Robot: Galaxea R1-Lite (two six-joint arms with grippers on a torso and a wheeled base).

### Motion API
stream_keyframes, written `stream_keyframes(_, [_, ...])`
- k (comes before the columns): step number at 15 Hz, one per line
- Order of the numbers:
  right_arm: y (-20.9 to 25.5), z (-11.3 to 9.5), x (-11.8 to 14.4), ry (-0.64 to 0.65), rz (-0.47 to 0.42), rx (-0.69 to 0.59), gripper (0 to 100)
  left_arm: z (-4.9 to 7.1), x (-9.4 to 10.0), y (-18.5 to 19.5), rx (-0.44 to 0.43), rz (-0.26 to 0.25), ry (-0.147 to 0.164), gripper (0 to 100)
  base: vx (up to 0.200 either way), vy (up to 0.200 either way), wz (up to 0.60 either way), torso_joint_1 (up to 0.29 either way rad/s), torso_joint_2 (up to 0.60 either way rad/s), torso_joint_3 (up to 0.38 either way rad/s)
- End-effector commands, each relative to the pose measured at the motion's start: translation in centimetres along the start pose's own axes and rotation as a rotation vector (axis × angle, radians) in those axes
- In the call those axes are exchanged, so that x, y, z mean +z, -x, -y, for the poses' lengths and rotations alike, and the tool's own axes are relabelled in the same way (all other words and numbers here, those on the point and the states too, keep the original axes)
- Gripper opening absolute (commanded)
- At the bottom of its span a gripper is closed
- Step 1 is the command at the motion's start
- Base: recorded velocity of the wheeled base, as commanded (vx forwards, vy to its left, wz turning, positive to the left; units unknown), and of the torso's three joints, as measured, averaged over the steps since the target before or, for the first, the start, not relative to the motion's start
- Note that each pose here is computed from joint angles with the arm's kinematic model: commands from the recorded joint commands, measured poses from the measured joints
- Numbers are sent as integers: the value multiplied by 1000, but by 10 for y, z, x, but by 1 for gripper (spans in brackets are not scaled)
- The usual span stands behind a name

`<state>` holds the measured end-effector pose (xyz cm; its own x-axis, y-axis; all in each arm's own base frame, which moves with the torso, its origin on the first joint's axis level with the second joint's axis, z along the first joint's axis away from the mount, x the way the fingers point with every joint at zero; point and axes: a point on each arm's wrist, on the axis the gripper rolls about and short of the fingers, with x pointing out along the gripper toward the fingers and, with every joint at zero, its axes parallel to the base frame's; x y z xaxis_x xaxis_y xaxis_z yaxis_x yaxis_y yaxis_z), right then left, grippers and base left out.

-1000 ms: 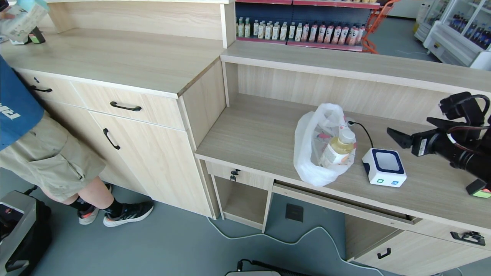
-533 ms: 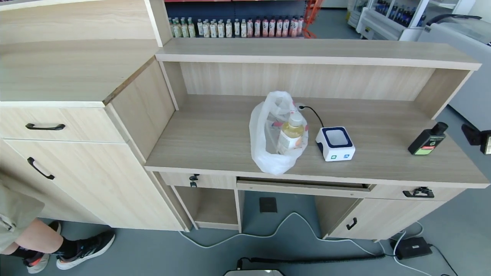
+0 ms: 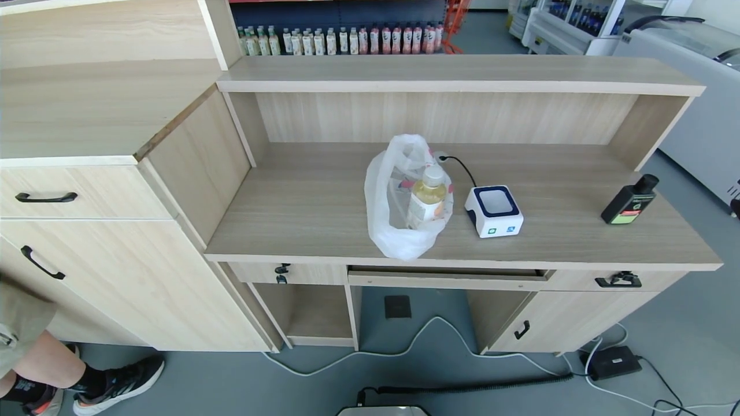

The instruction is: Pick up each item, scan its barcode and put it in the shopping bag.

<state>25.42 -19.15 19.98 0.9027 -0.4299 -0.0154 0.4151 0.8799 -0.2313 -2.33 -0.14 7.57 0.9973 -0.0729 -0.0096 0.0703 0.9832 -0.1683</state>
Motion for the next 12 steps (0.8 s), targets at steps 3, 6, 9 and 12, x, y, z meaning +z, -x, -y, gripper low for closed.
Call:
stream_keyframes(3, [-6,8,6,6,17,-19,100,0,0,0,-1,0,0,100,0,0,0,0,0,0])
stream_keyframes(6, [-4,7,10,12,32,-18,100,0,0,0,-1,0,0,100,0,0,0,0,0,0])
stream_keyframes(9, [-2,7,13,13,39,-18,100,0,0,0,-2,0,0,100,0,0,0,0,0,0])
stream_keyframes(12, [0,7,15,15,45,-19,100,0,0,0,-2,-2,-3,100,0,0,0,0,0,0])
